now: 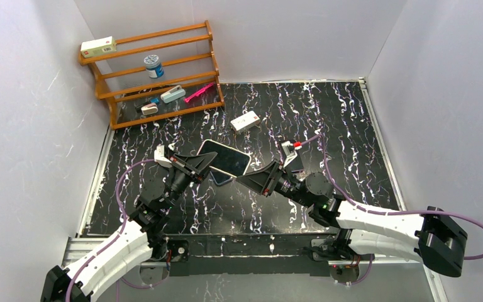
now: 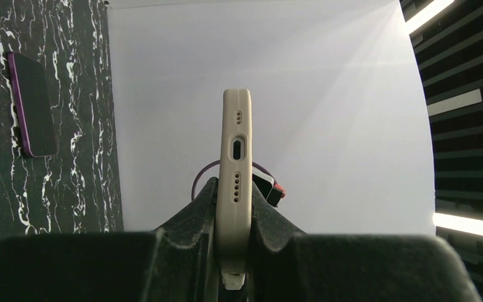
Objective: Take the phone out of the phone case
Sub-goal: Remove the phone case from the phone.
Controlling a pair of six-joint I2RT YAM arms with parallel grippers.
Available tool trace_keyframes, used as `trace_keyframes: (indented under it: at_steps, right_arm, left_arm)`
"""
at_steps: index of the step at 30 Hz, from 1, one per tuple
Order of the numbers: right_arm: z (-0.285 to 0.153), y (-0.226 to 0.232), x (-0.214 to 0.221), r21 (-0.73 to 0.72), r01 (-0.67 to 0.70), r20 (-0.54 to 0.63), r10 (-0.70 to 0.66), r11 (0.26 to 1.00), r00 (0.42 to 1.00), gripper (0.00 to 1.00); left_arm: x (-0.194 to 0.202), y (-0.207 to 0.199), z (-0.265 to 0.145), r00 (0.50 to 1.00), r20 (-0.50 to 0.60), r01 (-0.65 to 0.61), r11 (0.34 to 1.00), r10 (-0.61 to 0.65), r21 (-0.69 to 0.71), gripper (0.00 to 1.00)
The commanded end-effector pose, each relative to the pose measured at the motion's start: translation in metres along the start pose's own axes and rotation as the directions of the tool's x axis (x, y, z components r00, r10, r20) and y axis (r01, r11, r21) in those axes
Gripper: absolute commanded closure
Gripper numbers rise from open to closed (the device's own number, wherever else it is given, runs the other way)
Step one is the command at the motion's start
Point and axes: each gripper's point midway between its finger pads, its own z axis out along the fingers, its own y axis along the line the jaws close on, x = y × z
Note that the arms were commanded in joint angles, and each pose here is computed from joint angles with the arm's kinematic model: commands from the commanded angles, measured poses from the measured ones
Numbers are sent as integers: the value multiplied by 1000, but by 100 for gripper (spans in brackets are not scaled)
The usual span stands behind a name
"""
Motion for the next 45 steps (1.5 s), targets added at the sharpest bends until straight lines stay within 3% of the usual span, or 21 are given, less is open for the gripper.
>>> trace_keyframes:
  at_steps: [1, 7, 15, 19, 25, 32, 36, 45]
  right_arm:
    - [0, 11, -16, -54, -4, 73, 8, 999, 997, 64]
    - [-1, 5, -17, -38, -28, 91, 32, 999, 995, 69]
    - [-2, 7, -22, -44, -52, 109, 56, 998, 992, 62]
    - [-1, 5, -22, -38, -49, 108, 53, 998, 993, 65]
    - [1, 2, -3, -51, -18, 12, 19, 999, 1000, 70]
    - [-5, 0, 12, -52, 6, -71, -10, 999, 997, 59]
    - [-9, 1, 13, -51, 7, -80, -11, 999, 997, 58]
    - [-9, 0, 12, -54, 59, -72, -63, 997, 995, 76]
  left_arm:
    - [4, -24, -4, 1000, -22, -8, 995, 10, 95, 100]
    - [8, -26, -4, 998, -45, -32, 994, 37, 101, 100]
    - [15, -26, -5, 995, -82, -51, 993, 60, 107, 100]
    - [16, -27, -6, 994, -86, -52, 992, 61, 111, 100]
    - [14, -25, -6, 996, -76, -31, 994, 38, 103, 100]
    - [11, -15, -5, 998, -61, -13, 997, 18, 79, 100]
    - [11, -14, -5, 998, -61, -20, 997, 24, 75, 100]
    - [11, -13, -5, 998, -61, -18, 997, 22, 74, 100]
